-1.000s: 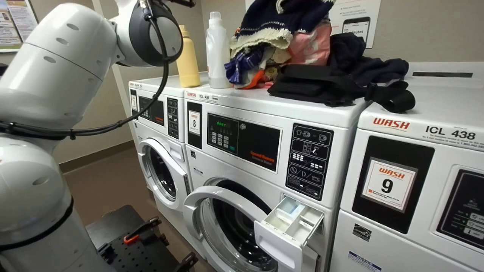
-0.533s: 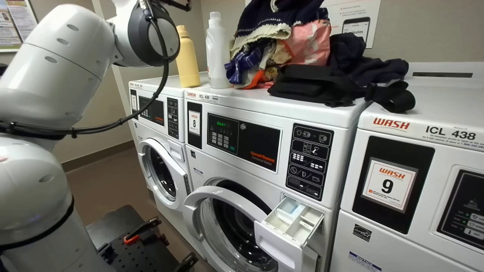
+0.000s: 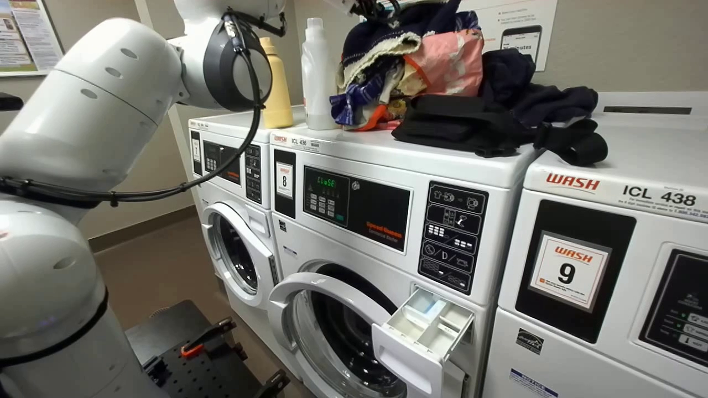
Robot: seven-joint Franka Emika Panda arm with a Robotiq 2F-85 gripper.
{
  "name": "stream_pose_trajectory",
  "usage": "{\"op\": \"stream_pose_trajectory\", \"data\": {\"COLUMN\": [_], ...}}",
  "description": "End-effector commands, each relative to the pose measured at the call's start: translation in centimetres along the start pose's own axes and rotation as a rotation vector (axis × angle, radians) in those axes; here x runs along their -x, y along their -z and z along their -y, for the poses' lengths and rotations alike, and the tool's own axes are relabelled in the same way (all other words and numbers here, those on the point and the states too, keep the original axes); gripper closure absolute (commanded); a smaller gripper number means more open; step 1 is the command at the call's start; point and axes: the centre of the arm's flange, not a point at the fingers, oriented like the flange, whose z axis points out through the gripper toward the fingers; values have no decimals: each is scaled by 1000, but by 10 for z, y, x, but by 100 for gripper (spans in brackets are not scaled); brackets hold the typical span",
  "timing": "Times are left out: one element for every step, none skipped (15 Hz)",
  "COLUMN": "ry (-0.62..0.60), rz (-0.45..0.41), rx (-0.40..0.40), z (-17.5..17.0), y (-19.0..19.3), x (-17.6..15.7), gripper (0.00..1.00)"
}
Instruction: Move the blue knitted cloth to the left
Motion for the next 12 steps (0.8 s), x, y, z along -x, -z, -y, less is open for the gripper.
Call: {"op": "stream_pose_trajectory", "data": {"ry": [8,5,-2,-9,-15,-15,-17,-18,-17,-16,-15,-11], "rz": [124,154,177,187,192,204,205,199,183,172,164,159], "rx": [-53,-59,-63,-59,-56,-49,-43,-44,-41,-47,-47,-53], "z": [20,17,14,11,9,8,7,8,8,10,12,15], "y": [-39,-42,-45,-47,-48,-47,-45,-42,-39,-32,-27,-18], "x": [-60,-58,-57,-56,-55,-55,-55,-55,-55,-56,-57,-58], "gripper": [97,97,65,64,57,50,43,35,28,19,13,5]}}
